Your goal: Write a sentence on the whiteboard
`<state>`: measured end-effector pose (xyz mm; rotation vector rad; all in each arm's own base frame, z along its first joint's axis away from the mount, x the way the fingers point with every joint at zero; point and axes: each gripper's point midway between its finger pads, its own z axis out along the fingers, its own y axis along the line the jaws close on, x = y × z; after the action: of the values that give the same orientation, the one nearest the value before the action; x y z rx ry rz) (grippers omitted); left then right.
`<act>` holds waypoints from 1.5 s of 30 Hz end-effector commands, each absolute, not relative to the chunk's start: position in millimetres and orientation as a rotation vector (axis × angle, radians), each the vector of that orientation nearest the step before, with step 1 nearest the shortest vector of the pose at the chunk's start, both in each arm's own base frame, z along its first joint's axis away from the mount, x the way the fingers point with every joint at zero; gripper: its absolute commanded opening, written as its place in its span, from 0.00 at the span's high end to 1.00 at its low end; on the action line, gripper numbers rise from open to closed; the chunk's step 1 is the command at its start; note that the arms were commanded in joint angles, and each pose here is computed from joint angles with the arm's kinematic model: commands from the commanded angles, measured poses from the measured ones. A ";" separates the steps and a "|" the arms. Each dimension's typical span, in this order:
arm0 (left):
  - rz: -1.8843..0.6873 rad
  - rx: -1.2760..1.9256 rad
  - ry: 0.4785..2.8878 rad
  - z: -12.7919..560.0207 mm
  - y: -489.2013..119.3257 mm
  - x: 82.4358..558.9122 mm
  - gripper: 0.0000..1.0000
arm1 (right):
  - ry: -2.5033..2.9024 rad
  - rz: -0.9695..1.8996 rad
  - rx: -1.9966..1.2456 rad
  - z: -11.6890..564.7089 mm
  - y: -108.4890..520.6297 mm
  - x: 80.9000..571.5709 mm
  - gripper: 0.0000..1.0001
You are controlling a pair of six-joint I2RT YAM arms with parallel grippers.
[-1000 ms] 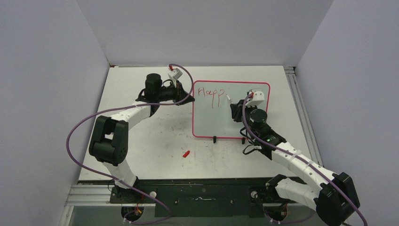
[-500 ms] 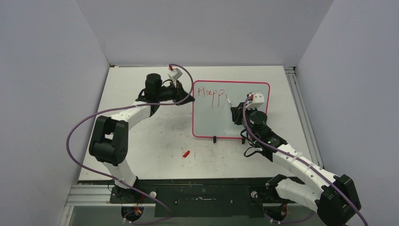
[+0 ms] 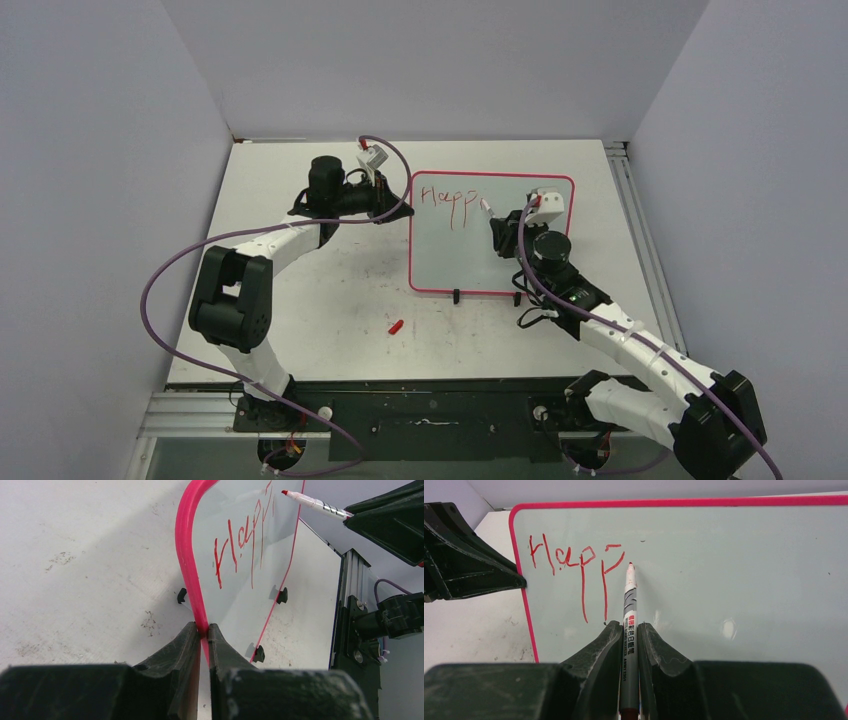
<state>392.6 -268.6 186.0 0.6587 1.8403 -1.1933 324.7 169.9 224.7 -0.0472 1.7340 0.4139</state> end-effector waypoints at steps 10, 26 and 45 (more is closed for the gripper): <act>-1.155 0.699 1.728 221.4 -264.8 394.5 1.00 | 1.634 0.395 -0.012 256.0 170.3 342.4 0.95; -1.153 0.700 1.724 223.4 -264.4 393.8 1.00 | 1.594 0.416 -0.020 271.1 163.1 326.4 0.95; -1.154 0.701 1.724 223.4 -264.5 393.5 1.00 | 1.688 0.349 -0.019 233.2 160.9 335.8 0.95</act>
<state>392.4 -268.5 186.1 0.6585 1.8410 -1.1928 331.4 165.8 230.4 -0.0389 1.7062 0.3742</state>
